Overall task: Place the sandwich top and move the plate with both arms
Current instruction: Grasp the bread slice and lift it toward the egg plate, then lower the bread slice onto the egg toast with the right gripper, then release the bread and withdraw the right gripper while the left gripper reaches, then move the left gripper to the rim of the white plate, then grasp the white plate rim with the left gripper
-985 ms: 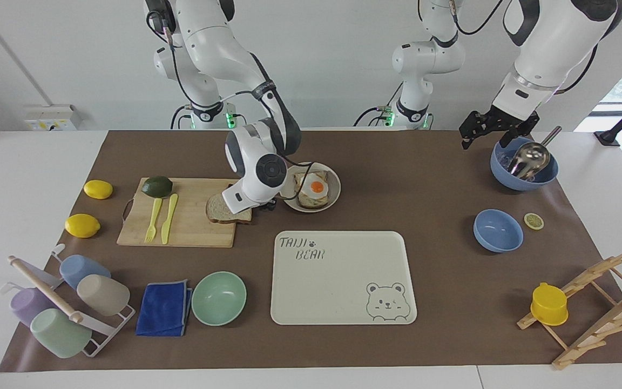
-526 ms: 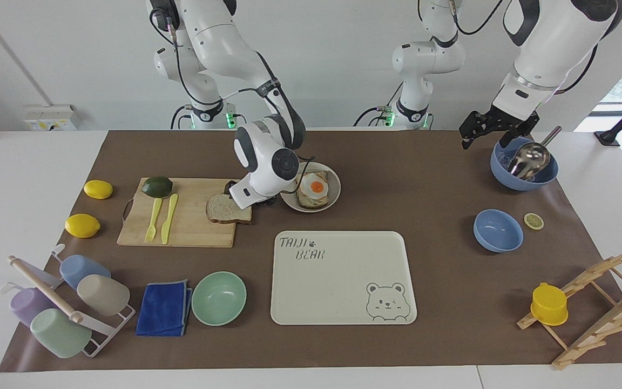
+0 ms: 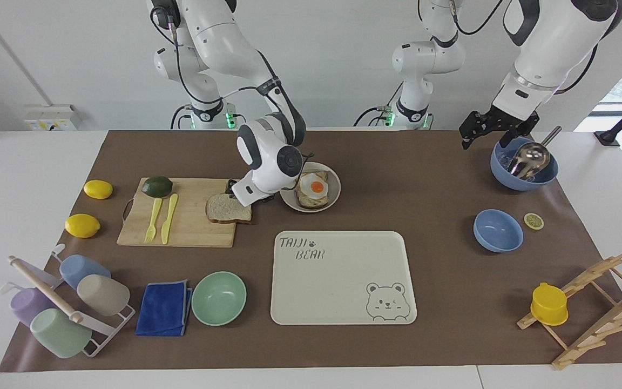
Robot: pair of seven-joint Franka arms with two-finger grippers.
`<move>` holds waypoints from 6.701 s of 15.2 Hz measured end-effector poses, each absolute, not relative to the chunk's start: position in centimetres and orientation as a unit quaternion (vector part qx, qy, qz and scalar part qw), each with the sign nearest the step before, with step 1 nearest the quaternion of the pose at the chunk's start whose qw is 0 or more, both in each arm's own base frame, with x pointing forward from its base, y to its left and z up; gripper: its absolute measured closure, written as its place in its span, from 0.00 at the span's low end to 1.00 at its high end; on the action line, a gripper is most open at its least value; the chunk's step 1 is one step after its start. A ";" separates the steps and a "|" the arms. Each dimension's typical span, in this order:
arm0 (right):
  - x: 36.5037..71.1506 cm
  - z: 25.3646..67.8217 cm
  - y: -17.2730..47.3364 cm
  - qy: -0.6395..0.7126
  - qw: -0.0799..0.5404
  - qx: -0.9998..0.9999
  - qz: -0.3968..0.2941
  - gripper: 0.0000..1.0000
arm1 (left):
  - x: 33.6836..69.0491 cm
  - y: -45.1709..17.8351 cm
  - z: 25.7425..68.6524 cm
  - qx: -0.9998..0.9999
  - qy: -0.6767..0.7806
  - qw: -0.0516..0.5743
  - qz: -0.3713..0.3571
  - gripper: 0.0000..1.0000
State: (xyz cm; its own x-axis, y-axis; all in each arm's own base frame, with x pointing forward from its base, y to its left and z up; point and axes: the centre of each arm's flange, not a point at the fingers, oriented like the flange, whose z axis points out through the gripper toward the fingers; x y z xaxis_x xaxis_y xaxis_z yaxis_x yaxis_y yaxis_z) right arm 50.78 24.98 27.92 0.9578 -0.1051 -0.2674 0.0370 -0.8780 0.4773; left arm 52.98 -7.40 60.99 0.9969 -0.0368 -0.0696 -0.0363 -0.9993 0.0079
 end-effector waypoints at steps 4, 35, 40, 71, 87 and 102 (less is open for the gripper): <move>50.5 28.9 25.8 0.021 0.236 0.961 -0.144 0.80 | 53.0 -7.4 61.0 0.999 -0.018 0.003 -0.035 0.00; 43.9 35.0 46.4 0.029 0.115 0.988 -0.098 0.74 | 53.0 -7.4 61.0 0.999 -0.018 0.003 -0.035 0.00; 47.7 43.0 42.0 -0.015 0.072 0.996 -0.059 0.24 | 53.0 -7.4 61.0 0.999 -0.018 0.003 -0.035 0.00; 54.7 59.4 -2.9 -0.063 0.029 0.995 -0.074 0.00 | 45.4 -26.6 42.7 0.998 -0.053 0.025 -0.038 0.00; 55.0 60.3 -5.6 -0.056 0.021 0.996 -0.061 0.00 | 40.0 -31.6 32.8 0.995 -0.033 0.085 -0.027 0.26; 55.0 60.6 -5.7 -0.058 0.018 0.996 -0.059 0.00 | 39.6 -32.7 31.0 0.992 0.015 0.118 -0.049 0.63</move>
State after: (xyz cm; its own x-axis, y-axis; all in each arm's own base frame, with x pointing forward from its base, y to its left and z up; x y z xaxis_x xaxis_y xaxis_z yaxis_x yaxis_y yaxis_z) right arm 54.95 -5.73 60.57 0.9864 -0.1169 -0.1152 -0.1126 -0.9927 0.0427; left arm 39.61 -32.68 30.96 0.9947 0.0189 -0.1014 0.0421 -0.9718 0.2320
